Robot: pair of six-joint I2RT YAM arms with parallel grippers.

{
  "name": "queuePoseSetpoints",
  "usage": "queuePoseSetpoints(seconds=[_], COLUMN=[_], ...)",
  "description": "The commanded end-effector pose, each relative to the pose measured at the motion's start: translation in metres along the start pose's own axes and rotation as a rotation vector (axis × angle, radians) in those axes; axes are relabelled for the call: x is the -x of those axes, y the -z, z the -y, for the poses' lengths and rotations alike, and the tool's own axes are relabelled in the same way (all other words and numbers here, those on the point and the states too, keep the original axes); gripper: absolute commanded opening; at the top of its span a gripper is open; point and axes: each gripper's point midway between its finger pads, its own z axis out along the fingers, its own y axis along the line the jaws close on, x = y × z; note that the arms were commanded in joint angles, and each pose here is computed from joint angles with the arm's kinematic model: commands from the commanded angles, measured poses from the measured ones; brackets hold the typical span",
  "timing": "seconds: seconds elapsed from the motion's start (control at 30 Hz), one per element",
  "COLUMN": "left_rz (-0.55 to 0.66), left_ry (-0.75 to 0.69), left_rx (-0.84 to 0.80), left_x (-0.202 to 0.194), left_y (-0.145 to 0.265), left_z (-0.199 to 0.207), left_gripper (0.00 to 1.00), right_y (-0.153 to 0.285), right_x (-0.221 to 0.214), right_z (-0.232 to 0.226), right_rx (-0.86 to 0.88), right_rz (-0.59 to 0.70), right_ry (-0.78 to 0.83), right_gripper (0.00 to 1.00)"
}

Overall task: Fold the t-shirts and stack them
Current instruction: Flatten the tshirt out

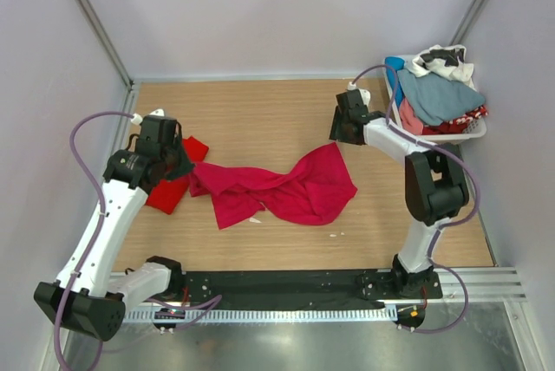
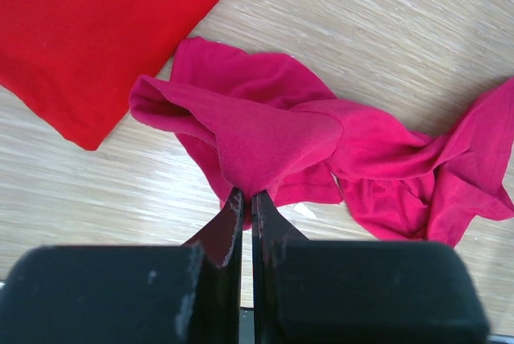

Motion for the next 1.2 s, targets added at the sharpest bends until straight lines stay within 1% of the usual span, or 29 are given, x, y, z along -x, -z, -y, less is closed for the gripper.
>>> queuePoseSetpoints(seconds=[0.0, 0.03, 0.2, 0.53, 0.57, 0.6, 0.67, 0.7, 0.73, 0.77, 0.87, 0.9, 0.93, 1.07, 1.1, 1.13, 1.17], left_rz=[0.02, 0.016, 0.013, -0.004, -0.002, -0.002, 0.001, -0.001, -0.003, -0.004, -0.027, -0.035, -0.045, -0.058, -0.077, -0.079, -0.093], left_ry=[-0.018, -0.019, -0.021, -0.025, -0.025, -0.027, -0.029, -0.031, -0.03, -0.031, -0.039, -0.034, -0.03, -0.006, -0.007, -0.008, -0.013], left_rx=[-0.012, -0.014, -0.008, -0.003, -0.003, -0.004, -0.002, -0.001, 0.002, 0.0, 0.001, 0.005, 0.009, -0.029, -0.039, -0.045, -0.048], left_x=[0.004, 0.003, 0.001, -0.002, -0.001, -0.001, -0.001, -0.001, -0.001, -0.001, -0.006, -0.008, -0.01, -0.019, -0.026, -0.028, -0.034], left_y=[0.002, 0.002, -0.001, -0.006, -0.006, -0.006, -0.004, -0.004, -0.005, -0.004, -0.008, -0.008, -0.009, -0.015, -0.018, -0.02, -0.023], left_z=[0.0, 0.001, -0.001, -0.001, -0.001, -0.001, -0.002, -0.002, -0.002, -0.002, -0.002, -0.002, -0.003, 0.003, 0.003, 0.005, 0.007], left_gripper=[0.0, 0.0, 0.0, 0.0, 0.0, 0.0, 0.0, 0.0, 0.0, 0.0, 0.0, 0.0, 0.0, 0.0, 0.0, 0.0, 0.0], right_y=[-0.009, -0.01, -0.028, -0.054, -0.056, -0.058, -0.058, -0.061, -0.06, -0.058, -0.045, -0.033, -0.029, 0.001, 0.006, 0.008, 0.024], right_x=[0.013, 0.018, 0.014, -0.011, -0.013, -0.014, -0.013, -0.015, -0.013, -0.012, -0.003, 0.008, 0.0, 0.0, 0.0, -0.018, -0.009], right_z=[-0.021, -0.025, -0.025, -0.021, -0.022, -0.022, -0.024, -0.023, -0.022, -0.021, -0.01, -0.006, 0.002, 0.03, 0.042, 0.054, 0.058], right_rx=[0.052, 0.058, 0.037, 0.015, 0.021, 0.022, 0.028, 0.024, 0.02, 0.013, -0.008, -0.012, -0.023, -0.032, -0.043, -0.055, -0.041], right_rz=[-0.019, -0.01, -0.028, -0.085, -0.09, -0.089, -0.087, -0.093, -0.088, -0.085, -0.044, -0.011, -0.021, 0.035, 0.042, 0.015, 0.06], right_ry=[0.042, 0.042, 0.058, 0.073, 0.073, 0.074, 0.071, 0.076, 0.073, 0.072, 0.05, 0.031, 0.028, -0.042, -0.066, -0.078, -0.102], right_gripper=[0.55, 0.55, 0.54, 0.5, 0.48, 0.43, 0.35, 0.28, 0.09, 0.01, 0.01, 0.01, 0.01, 0.01, 0.01, 0.01, 0.01])
